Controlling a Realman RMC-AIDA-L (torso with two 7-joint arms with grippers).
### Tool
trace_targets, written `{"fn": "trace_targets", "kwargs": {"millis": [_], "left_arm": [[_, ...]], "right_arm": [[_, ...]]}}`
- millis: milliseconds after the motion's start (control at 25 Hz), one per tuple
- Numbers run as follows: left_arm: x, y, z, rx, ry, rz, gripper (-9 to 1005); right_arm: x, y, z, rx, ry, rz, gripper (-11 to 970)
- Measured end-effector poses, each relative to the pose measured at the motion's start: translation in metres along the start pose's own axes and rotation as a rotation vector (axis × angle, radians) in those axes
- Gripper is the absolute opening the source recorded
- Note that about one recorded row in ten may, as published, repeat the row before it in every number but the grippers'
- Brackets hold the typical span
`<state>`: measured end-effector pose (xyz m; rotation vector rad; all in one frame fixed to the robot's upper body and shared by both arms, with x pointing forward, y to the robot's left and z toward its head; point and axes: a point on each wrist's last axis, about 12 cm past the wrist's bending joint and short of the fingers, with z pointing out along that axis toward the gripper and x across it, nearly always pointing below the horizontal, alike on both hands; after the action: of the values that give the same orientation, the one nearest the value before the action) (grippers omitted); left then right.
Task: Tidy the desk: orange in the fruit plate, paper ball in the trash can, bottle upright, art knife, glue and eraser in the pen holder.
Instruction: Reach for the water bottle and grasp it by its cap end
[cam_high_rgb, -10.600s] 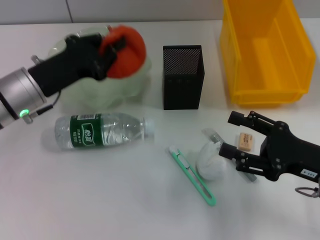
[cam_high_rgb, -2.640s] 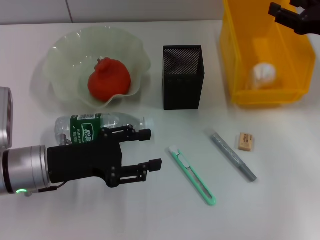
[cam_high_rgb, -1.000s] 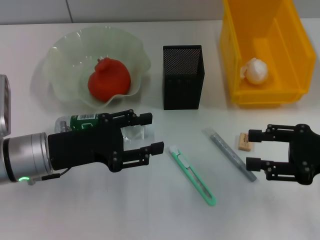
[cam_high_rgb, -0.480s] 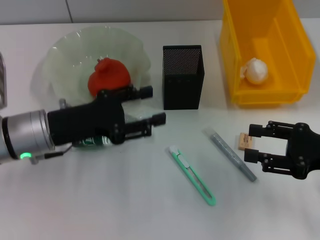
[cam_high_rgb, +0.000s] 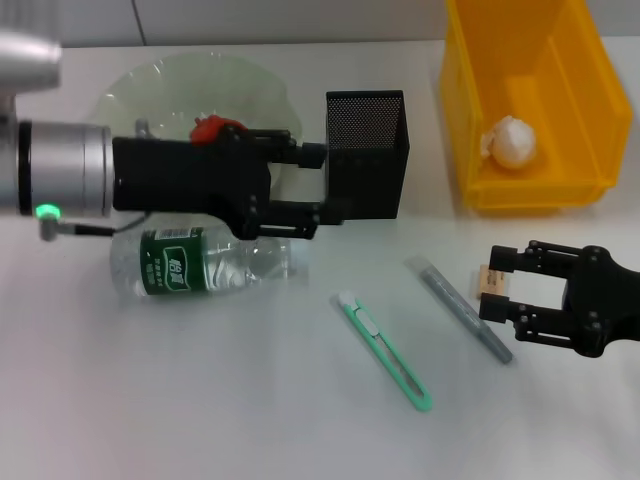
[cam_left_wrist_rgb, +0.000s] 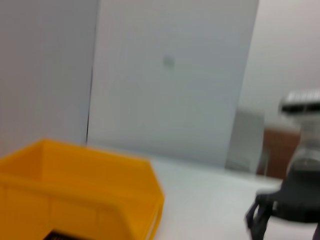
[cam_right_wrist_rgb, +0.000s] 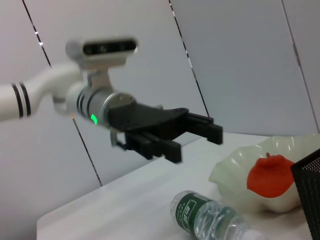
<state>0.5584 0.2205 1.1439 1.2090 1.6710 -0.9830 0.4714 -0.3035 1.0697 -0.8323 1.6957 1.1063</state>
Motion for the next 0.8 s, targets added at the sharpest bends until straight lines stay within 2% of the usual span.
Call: {"fn": "trace_targets", "kwargs": {"millis": [40, 80, 160, 240, 280, 320, 360, 400, 440, 560, 800], "left_arm": [[-0.017, 0.003, -0.001, -0.021, 0.082, 0.022, 710], [-0.017, 0.003, -0.001, -0.021, 0.082, 0.022, 710], [-0.030, 0.003, 0.001, -0.029, 0.130, 0.044, 710], [-0.047, -0.001, 0.010, -0.034, 0.253, 0.093, 710], [-0.047, -0.001, 0.010, -0.034, 0.253, 0.093, 710], [-0.052, -0.003, 0.015, -0.040, 0.309, 0.117, 710], [-0.058, -0.006, 0.026, -0.059, 0.426, 0.157, 710], [-0.058, -0.006, 0.026, -0.059, 0.426, 0.157, 710], [-0.062, -0.009, 0.038, -0.070, 0.519, 0.193, 710], [-0.066, -0.013, 0.051, -0.082, 0.622, 0.232, 710], [-0.062, -0.016, 0.065, -0.094, 0.692, 0.258, 709]], "right_arm": [[-0.001, -0.001, 0.001, -0.003, 0.000, -0.003, 678], [-0.001, -0.001, 0.001, -0.003, 0.000, -0.003, 678], [-0.001, -0.001, 0.003, -0.009, -0.001, -0.003, 678], [-0.001, -0.001, 0.004, -0.013, -0.002, -0.001, 678], [-0.001, -0.001, 0.004, -0.013, -0.002, -0.001, 678], [-0.001, -0.001, 0.005, -0.014, -0.002, 0.000, 678], [-0.001, -0.001, 0.005, -0.016, -0.006, 0.002, 678], [-0.001, -0.001, 0.005, -0.016, -0.006, 0.002, 678], [0.000, 0.000, 0.007, -0.019, -0.010, 0.008, 678], [0.001, -0.001, 0.008, -0.020, -0.011, 0.011, 677], [0.004, 0.001, 0.008, -0.022, -0.012, 0.019, 676]]}}
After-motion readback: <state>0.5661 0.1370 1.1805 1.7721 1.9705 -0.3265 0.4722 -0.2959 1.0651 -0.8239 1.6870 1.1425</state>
